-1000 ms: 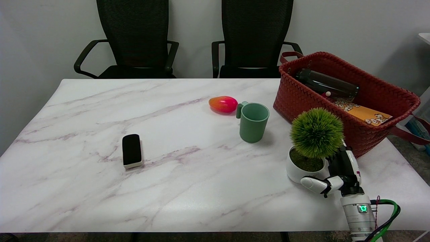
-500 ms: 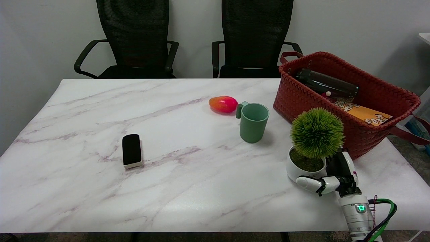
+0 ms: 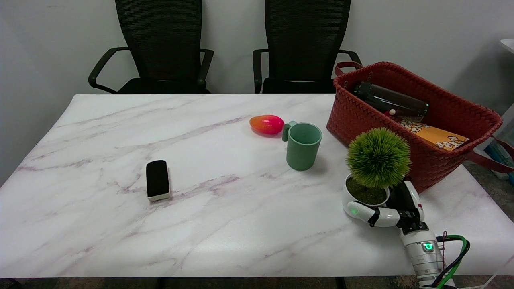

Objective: Pick up the potted plant.

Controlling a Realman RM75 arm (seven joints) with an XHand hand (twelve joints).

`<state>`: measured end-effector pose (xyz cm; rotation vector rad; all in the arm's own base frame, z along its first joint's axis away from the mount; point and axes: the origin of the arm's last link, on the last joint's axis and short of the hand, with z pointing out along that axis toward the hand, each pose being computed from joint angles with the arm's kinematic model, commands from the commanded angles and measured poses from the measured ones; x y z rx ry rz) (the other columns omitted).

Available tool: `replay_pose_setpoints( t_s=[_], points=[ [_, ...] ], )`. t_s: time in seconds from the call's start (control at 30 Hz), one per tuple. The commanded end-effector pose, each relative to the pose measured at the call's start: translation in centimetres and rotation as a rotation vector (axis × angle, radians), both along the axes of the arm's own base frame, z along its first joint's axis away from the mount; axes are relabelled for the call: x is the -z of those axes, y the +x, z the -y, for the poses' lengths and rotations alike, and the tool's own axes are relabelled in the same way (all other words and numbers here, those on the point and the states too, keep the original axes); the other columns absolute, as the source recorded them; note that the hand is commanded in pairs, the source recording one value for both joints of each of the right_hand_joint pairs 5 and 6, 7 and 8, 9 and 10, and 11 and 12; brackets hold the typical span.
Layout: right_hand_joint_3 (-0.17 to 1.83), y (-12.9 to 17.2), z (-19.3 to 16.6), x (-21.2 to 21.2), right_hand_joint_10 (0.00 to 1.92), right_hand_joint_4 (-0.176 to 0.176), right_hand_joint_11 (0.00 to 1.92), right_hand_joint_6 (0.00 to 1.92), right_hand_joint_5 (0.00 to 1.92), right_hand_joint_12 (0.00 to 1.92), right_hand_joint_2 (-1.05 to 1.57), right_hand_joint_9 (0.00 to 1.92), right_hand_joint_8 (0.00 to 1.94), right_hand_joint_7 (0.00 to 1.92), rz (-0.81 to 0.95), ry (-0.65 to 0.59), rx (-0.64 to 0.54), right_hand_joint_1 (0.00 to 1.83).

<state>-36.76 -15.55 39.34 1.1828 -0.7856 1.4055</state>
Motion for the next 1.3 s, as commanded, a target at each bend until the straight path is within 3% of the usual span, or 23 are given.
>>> replay_pose_setpoints(
  t_s=[0.03,0.1,0.43,0.5,0.6,0.7,0.87,1.3],
  points=[
    [0.64,-0.2,0.3,-0.1,0.40,0.000,0.36,0.04,0.04,0.36,0.30,0.40,0.43,0.43,-0.002,0.010,0.013,1.38],
    [0.73,-0.2,0.3,-0.1,0.40,0.000,0.36,0.05,0.05,0.36,0.34,0.40,0.43,0.43,-0.001,0.010,0.012,1.39],
    [0.79,-0.1,0.3,0.0,0.43,0.000,0.35,0.07,0.07,0.35,0.49,0.43,0.42,0.42,0.019,0.015,0.004,1.38],
    [0.79,-0.1,0.4,0.0,0.46,0.000,0.54,0.26,0.26,0.54,0.54,0.46,0.53,0.53,0.019,0.015,0.001,1.41],
    [0.73,0.0,0.4,0.0,0.53,0.000,0.76,0.52,0.52,0.76,0.63,0.53,0.88,0.88,0.019,0.015,-0.003,1.42],
    [0.64,0.1,0.4,-0.1,0.82,0.000,0.96,0.63,0.63,0.96,0.69,0.82,1.07,1.07,0.017,0.016,-0.005,1.41],
    [0.57,0.1,0.4,-0.1,1.06,0.000,1.08,0.68,0.68,1.08,0.73,1.06,1.17,1.17,0.016,0.015,-0.006,1.43],
    [0.54,1.2,1.7,0.4,1.16,0.000,1.10,0.73,0.73,1.10,0.80,1.16,1.19,1.19,0.011,0.047,-0.053,1.40]
  ],
)
